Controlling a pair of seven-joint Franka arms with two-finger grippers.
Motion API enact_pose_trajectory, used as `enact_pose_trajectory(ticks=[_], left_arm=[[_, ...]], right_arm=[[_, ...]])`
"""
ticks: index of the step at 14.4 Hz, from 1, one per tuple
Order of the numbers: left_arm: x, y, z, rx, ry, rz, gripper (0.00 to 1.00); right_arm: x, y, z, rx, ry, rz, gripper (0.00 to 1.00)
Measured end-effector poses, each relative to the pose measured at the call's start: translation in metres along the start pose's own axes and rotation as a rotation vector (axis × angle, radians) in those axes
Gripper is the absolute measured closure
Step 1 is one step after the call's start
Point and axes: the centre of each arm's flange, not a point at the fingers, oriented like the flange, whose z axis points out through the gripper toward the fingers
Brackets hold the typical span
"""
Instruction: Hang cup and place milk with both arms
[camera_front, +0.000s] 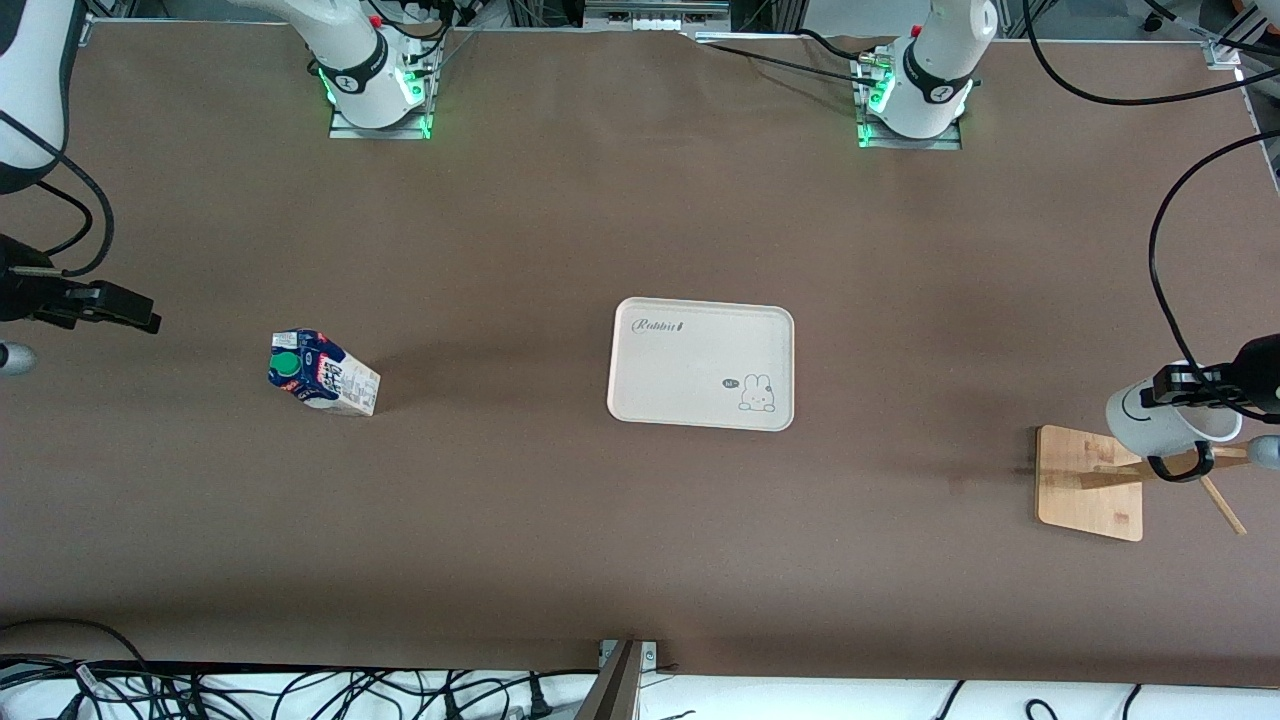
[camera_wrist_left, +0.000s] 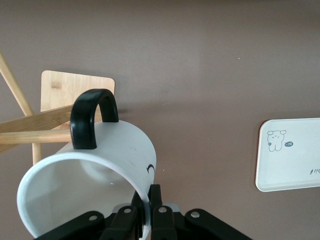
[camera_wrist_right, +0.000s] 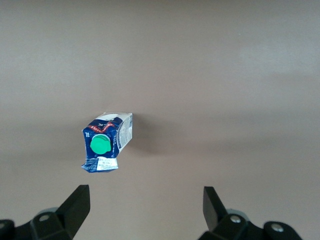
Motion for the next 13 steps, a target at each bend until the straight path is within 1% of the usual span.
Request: enact_pose_trajectory(ticks=[3, 6, 8, 9, 11, 13], left_arm=[[-0.004, -0.018, -0.002, -0.001, 0.003, 0.021, 0.93], [-0.007, -0.030, -0.003, -0.003, 0.005, 0.027, 0.93], [-0.007, -0.031, -0.002, -0.003, 0.002, 0.031, 0.93], [-0.006, -0.031, 0.000, -0.003, 0.000, 0.054, 0.93], [-0.003, -0.034, 0.005, -0.003, 0.004, 0.128, 0.79], [0.000, -0.038, 0.012, -0.005, 0.001, 0.158, 0.59]], right_arm=[[-0.004, 0.010, -0.022, -0.006, 0.014, 0.016, 0.00], [-0.008, 0.006, -0.062, -0.008, 0.064, 0.005, 0.00], [-0.007, 0.001, -0.065, -0.001, 0.069, -0.002, 0.00], [-0.007, 0.000, -0.063, -0.001, 0.066, -0.005, 0.00], [-0.006, -0.007, -0.061, 0.002, 0.061, -0.017, 0.00], [-0.006, -0.019, -0.061, 0.005, 0.053, -0.038, 0.00]])
